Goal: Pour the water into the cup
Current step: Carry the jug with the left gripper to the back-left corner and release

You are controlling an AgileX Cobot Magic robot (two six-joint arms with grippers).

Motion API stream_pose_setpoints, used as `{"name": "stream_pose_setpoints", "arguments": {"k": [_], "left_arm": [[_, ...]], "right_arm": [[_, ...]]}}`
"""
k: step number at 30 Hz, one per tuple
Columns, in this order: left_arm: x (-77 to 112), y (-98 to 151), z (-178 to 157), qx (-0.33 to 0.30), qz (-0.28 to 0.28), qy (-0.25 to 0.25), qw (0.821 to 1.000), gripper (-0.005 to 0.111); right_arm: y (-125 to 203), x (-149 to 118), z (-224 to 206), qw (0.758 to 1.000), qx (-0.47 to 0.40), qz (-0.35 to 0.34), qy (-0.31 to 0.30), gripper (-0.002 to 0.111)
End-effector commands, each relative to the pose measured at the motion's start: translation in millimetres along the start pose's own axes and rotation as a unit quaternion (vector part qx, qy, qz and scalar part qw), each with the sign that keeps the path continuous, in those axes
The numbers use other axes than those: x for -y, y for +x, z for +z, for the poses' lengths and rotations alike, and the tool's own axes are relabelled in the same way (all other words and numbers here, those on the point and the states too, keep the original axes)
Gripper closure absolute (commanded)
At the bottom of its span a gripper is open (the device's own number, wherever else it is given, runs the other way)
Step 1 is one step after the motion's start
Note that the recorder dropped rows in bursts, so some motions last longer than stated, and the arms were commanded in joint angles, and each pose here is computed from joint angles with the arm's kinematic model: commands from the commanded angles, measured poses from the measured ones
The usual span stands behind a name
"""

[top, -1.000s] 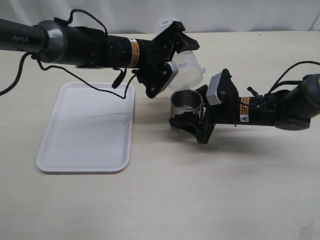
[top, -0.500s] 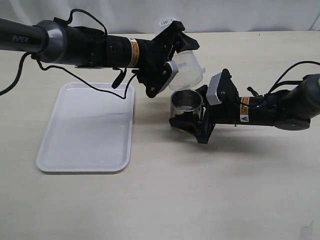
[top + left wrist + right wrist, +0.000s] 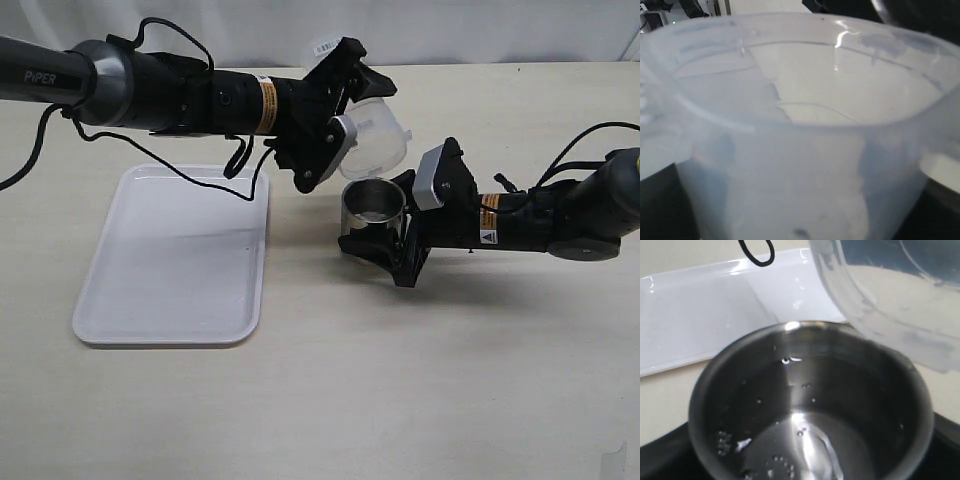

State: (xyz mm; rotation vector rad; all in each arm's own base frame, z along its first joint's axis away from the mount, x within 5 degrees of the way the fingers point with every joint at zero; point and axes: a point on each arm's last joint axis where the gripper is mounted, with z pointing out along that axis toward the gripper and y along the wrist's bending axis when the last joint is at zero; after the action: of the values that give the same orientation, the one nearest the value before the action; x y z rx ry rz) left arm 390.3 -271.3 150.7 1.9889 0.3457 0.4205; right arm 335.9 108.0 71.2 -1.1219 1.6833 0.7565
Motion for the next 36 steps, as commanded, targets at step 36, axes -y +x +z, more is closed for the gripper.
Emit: {"name": "stream_pose_setpoints", "arguments": {"k": [36], "left_arm": [[19.2, 121.8, -72.8, -0.154, -0.683, -0.257, 0.666, 0.107]], "right_arm": [[-8.1, 4.0, -1.9, 1.0, 0.028, 0.003, 0.013, 0.104]]}}
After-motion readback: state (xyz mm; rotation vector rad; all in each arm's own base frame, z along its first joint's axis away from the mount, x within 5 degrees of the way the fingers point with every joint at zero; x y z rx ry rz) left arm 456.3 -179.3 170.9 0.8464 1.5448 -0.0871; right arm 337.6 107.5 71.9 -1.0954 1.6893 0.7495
